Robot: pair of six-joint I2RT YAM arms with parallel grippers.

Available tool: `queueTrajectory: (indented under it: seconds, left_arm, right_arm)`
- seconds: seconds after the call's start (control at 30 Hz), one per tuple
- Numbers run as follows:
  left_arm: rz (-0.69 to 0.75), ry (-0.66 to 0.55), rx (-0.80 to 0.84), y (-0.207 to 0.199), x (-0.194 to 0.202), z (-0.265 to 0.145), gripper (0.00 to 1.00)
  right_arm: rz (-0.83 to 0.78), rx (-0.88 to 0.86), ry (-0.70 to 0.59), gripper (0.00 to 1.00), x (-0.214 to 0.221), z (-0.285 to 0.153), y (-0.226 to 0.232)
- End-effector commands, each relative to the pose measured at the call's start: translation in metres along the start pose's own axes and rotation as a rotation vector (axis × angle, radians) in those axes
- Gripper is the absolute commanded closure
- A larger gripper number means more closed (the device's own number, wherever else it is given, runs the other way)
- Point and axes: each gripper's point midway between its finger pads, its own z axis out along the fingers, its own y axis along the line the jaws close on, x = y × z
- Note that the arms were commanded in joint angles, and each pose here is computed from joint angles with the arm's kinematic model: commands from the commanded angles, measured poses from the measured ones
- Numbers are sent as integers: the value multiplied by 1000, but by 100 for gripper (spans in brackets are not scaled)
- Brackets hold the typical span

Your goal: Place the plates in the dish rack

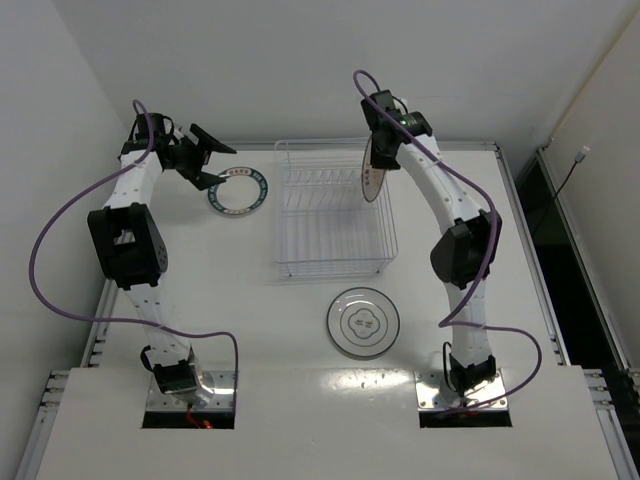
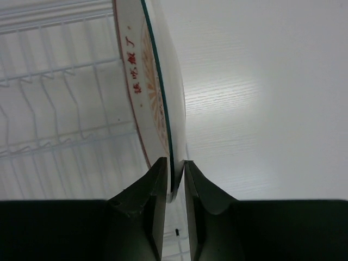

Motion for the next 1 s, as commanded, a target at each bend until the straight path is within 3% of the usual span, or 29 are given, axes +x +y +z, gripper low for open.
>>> queueTrajectory:
  seconds: [0.0,0.1,0.23,0.43,0.5,0.53,0.57,0.6,0.73,0.97]
  left_arm:
    - [8,-4,35,-13,2,-13,19]
    - [8,-4,35,-13,2,-13,19]
    - [8,-4,35,-13,2,-13,19]
    - [8,-4,35,-12,-2,-9,19]
    - [20,-23,37,-19,-6,-13,19]
    - [18,-21,36,-19,-7,-12,19]
    - [24,-33,35,-21,-10,-13,19]
    - [18,-28,30,-20,-10,-12,19]
    - [41,-45,50,-33,-16,-17,19]
    - [133,-180,-31,-53,-41,-40,19]
  right_arm:
    - [-3,-152,-18,83,-10,-12,28]
    - [-9,-162,-8,75,-11,-19,22]
    - [35,-157,-35,58,-27,-52,-12]
    - [171,-82,37,61,3,-78,-82]
    - [221,-124,101,56,36,-78,-100]
    - [222,-129,202,53,78,-63,-104]
    - [276,-223,186,48,80,-70,-105]
    - [286,-248,290,45,124,-57,-103]
    - [331,-486,476,43,188,-55,-80]
    - [326,-608,645,41,278,-53,-53]
